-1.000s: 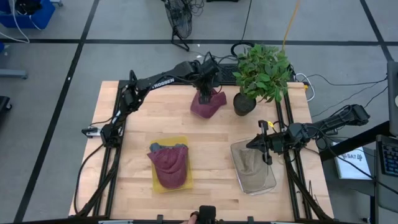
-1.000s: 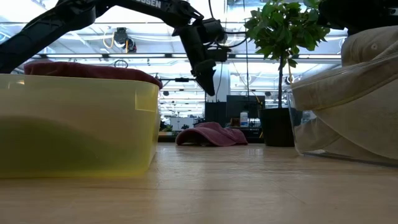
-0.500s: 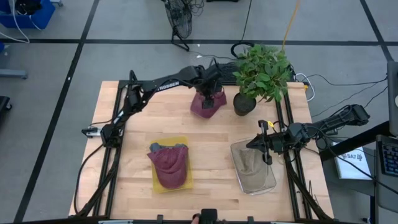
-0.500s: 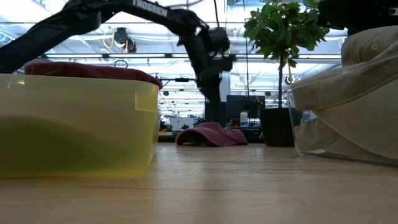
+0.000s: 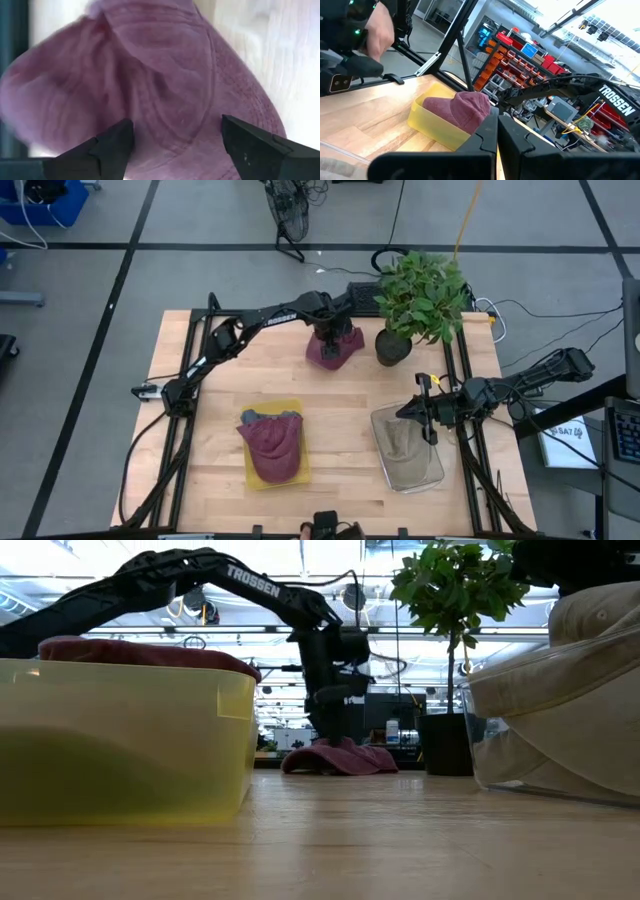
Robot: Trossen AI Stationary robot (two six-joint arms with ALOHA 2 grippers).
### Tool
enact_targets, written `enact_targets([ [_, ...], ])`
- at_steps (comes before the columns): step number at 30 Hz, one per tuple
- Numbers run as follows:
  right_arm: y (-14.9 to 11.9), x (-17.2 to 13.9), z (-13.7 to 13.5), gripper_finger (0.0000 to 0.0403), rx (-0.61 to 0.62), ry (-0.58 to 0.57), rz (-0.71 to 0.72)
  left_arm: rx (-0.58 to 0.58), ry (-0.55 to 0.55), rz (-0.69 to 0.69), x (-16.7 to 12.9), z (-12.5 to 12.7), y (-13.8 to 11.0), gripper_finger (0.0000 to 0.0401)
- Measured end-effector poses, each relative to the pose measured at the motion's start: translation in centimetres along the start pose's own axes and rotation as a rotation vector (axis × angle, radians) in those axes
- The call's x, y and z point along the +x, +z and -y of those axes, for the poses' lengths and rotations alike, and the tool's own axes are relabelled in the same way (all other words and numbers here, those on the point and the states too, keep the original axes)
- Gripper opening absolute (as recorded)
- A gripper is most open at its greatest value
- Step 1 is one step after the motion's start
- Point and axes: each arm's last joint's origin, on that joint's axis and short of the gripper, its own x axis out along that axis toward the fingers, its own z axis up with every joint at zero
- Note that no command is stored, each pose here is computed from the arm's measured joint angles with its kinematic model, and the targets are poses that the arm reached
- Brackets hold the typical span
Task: Pick & Place hat
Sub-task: Put the red cap into the yellow bin
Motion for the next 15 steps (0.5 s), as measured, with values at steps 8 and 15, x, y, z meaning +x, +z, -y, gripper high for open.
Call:
enact_targets([
  [8, 0.00, 0.00, -0.01, 0.0000, 0.000, 0.001, 0.001, 0.022, -0.001, 0.002, 0.70, 0.07, 0.15, 0.0281],
  [15, 0.00, 0.00, -0.01, 0.0000, 0.000, 0.002, 0.000, 0.047, 0.036, 0.017, 0.16, -0.15, 0.31, 0.0075],
])
